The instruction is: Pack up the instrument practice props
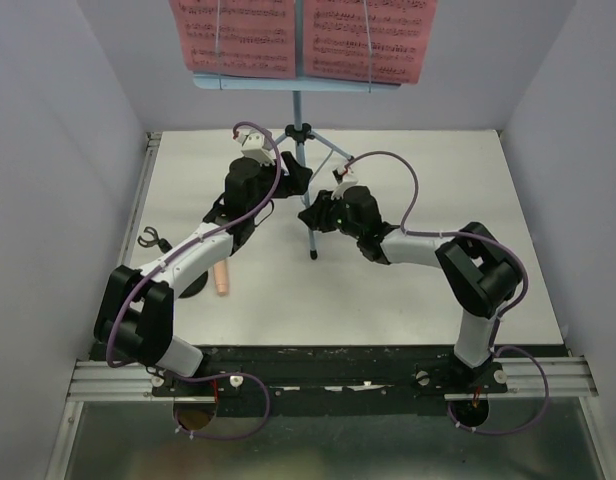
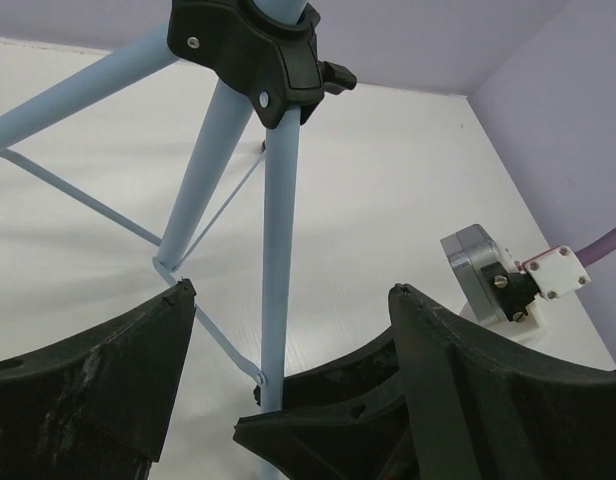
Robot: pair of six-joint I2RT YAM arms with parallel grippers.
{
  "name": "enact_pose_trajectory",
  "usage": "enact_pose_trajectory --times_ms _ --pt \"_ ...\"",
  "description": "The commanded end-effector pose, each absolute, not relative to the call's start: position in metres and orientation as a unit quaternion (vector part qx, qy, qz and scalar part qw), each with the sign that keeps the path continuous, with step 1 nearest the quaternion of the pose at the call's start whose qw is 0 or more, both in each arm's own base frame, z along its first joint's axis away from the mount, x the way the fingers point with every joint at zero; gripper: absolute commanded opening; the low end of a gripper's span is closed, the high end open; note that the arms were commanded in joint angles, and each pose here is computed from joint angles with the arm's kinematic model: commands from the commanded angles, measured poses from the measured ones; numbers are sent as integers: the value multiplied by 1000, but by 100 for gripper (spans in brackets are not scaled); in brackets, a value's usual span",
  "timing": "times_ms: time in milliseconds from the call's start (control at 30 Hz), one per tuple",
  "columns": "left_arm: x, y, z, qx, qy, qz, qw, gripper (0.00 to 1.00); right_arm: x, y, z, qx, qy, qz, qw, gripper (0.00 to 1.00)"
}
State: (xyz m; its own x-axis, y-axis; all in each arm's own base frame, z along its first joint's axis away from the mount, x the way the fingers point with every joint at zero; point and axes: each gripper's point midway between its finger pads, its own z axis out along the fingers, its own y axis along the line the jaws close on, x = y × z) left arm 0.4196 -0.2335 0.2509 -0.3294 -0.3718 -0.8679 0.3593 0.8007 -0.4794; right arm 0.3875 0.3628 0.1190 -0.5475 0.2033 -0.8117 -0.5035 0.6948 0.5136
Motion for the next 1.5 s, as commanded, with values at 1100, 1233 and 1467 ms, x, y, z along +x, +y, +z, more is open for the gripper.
enact_pose_trajectory --times_ms 1100,1233,1467 --pt "367 -193 273 -15 722 -309 619 90 334 384 170 -54 795 351 492 63" --pt "348 -178 292 -25 704 -307 640 90 325 340 186 -41 797 305 519 66" --pt "284 -165 337 4 663 -348 663 89 292 226 240 16 781 209 588 69"
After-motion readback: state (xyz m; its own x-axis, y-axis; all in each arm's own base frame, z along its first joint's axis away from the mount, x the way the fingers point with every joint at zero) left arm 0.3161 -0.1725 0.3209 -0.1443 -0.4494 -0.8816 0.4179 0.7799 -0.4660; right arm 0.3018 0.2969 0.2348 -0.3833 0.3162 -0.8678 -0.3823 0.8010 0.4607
